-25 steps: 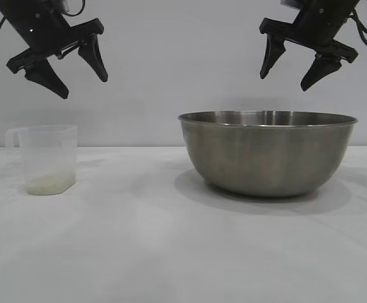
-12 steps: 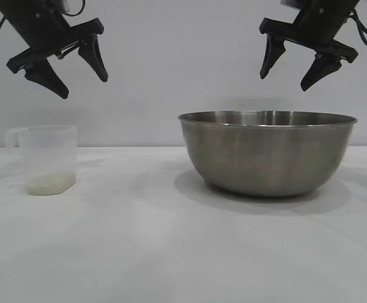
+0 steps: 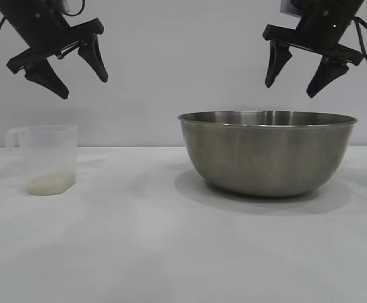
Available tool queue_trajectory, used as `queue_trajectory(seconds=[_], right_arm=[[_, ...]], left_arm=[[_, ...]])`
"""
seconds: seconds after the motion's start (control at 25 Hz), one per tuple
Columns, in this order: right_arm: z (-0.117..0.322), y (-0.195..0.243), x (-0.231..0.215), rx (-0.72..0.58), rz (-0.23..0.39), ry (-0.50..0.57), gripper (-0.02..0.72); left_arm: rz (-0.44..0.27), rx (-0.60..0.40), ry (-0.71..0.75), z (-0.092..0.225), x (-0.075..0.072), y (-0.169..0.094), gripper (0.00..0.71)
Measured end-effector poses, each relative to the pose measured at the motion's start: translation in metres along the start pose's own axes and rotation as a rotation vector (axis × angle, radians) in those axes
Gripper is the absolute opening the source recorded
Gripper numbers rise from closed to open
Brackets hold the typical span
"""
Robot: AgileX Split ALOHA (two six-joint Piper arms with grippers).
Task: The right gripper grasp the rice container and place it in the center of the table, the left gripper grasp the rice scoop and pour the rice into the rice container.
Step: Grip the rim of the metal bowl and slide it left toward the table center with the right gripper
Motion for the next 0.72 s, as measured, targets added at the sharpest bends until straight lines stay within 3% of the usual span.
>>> queue_trajectory(seconds=[0.32,0.72], right_arm=[[0.023,-0.030,0.002,0.152,0.040,0.001,0.568],[0.047,-0.020,0.006,0.237,0.005,0.091,0.568]], left_arm=[[0.003,0.009,0.002,0.001,0.000,0.000,0.518],[0.005,0.015,0.015,0.002,-0.001,0.000,0.518]])
Point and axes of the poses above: a point on each arm's last joint axis where the gripper is mounted, y pointing out along that axis toward the gripper, x along the wrist's bending axis when the last joint is at zero, z = x × y, the point moved 6 cm from there along y, pointing out along that axis toward the gripper, and after that the axes turned 2 degrees about -y, right-handed, at the moved point
